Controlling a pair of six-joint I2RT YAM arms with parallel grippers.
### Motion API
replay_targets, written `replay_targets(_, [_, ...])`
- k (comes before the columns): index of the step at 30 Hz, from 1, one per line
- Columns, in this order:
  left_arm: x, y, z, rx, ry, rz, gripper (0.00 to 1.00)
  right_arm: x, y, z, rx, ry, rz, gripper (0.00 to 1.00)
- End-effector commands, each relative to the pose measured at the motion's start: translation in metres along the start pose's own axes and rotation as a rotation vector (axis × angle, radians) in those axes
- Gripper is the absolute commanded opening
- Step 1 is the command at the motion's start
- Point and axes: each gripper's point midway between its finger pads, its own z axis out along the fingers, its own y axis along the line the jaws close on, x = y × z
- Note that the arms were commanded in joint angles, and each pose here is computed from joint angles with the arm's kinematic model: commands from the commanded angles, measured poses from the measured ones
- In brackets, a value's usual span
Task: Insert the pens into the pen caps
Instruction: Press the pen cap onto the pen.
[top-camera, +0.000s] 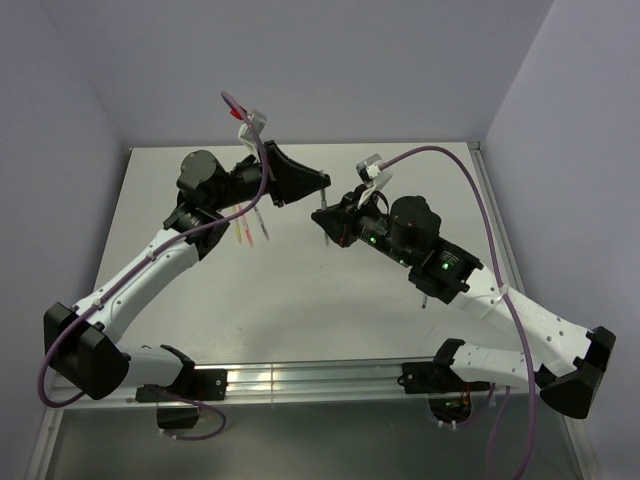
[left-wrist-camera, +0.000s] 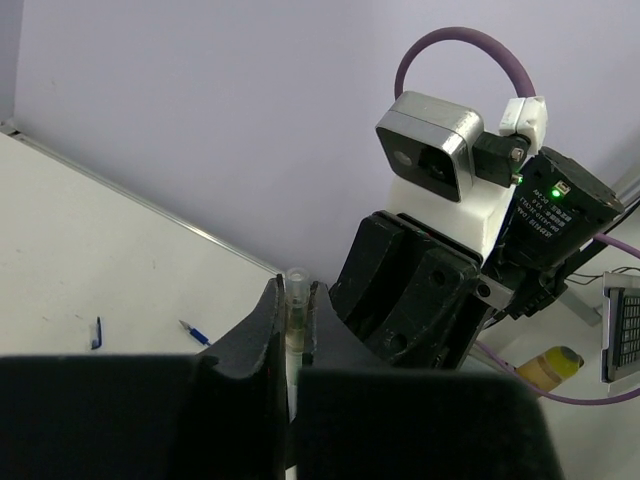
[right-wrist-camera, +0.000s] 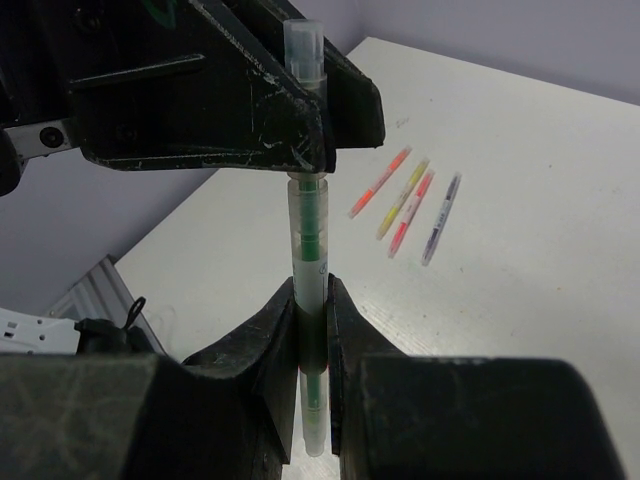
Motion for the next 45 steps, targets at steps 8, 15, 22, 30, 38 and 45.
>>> replay_targets(8, [-0.003,-0.015,-0.009,0.035,-0.026,0.086,0.0,-0.038,0.02,-0.006,-0.054,-0.083,0.008,0.0])
replay_targets(15, [0.009,-0.021,-0.019,0.052,-0.01,0.128,0.0,-0.049,0.033,-0.01,-0.124,-0.101,0.014,0.0])
replay_targets(22, [0.011,-0.03,-0.028,0.062,-0.043,0.182,0.0,-0.055,0.044,-0.013,-0.194,-0.124,0.024,0.0])
replay_targets(30, [0.017,-0.043,-0.031,0.102,-0.033,0.214,0.0,-0.061,0.056,-0.019,-0.267,-0.155,-0.002,0.0])
replay_targets(38, [0.028,-0.051,-0.039,0.13,0.006,0.202,0.0,-0.072,0.039,-0.016,-0.171,-0.192,-0.045,0.0])
replay_targets(45, [0.018,-0.021,-0.036,-0.065,-0.027,0.127,0.0,-0.079,0.008,-0.005,0.016,-0.185,-0.042,0.0])
